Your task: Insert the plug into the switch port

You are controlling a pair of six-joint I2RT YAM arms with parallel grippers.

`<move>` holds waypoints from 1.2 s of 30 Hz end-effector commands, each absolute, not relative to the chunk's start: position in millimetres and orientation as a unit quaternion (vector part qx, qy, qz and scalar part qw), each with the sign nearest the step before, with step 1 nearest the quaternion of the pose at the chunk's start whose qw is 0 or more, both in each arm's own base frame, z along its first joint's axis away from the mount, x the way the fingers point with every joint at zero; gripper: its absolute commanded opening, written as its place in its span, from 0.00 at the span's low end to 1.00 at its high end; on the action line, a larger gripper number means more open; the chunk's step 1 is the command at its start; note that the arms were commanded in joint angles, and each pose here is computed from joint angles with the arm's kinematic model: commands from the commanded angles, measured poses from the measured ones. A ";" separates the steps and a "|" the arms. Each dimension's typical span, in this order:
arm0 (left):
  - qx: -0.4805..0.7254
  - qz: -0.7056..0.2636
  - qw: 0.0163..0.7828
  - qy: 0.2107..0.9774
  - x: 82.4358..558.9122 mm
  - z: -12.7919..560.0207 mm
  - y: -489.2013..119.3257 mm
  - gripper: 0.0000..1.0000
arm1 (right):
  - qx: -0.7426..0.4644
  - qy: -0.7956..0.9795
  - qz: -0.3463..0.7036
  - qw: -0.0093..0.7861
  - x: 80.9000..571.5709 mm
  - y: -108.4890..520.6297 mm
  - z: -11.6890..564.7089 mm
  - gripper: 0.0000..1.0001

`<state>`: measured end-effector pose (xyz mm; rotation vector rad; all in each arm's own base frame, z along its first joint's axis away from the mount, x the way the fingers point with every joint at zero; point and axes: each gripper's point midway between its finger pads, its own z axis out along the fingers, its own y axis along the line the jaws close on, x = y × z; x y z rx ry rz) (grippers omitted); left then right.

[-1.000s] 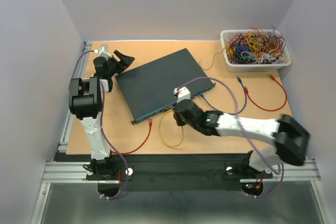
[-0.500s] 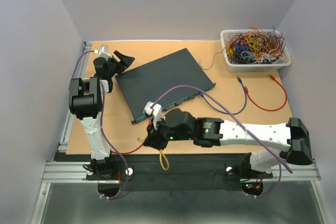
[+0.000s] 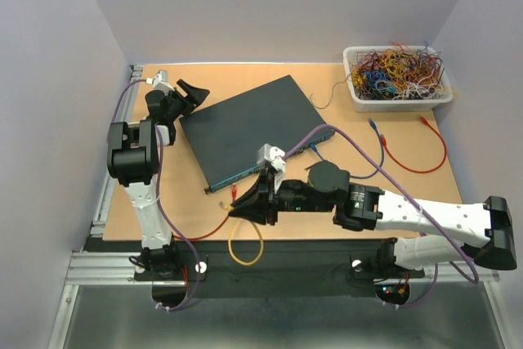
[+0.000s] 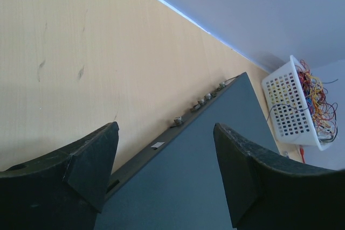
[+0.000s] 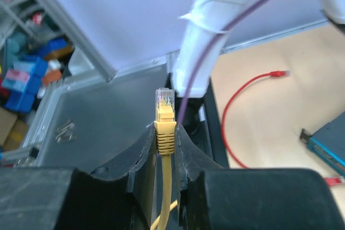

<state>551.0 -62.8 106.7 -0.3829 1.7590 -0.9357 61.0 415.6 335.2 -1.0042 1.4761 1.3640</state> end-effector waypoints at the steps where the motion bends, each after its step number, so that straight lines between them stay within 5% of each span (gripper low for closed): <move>1: -0.141 -0.396 0.545 0.726 548.1 122.2 -64.9 0.82 | -0.351 0.618 0.539 0.452 116.4 405.5 297.1 0.00; 2: -0.141 -0.396 0.545 0.725 548.1 122.5 -64.9 0.82 | -0.338 0.649 0.557 0.393 112.1 396.3 250.8 0.01; 10: -0.139 -0.397 0.545 0.725 547.9 122.5 -65.9 0.81 | -0.254 0.733 0.520 0.358 145.7 370.4 147.9 0.00; 15: -0.139 -0.396 0.546 0.725 548.7 123.6 -65.6 0.81 | -0.172 0.827 0.406 0.350 182.2 346.5 81.2 0.00; 24: -0.138 -0.396 0.546 0.725 548.0 123.1 -66.5 0.80 | -0.126 0.895 0.236 0.356 229.3 332.5 27.4 0.00; 36: -0.149 -0.393 0.526 0.739 552.5 112.7 -66.0 0.79 | -0.147 0.896 0.160 0.388 269.4 353.7 36.9 0.00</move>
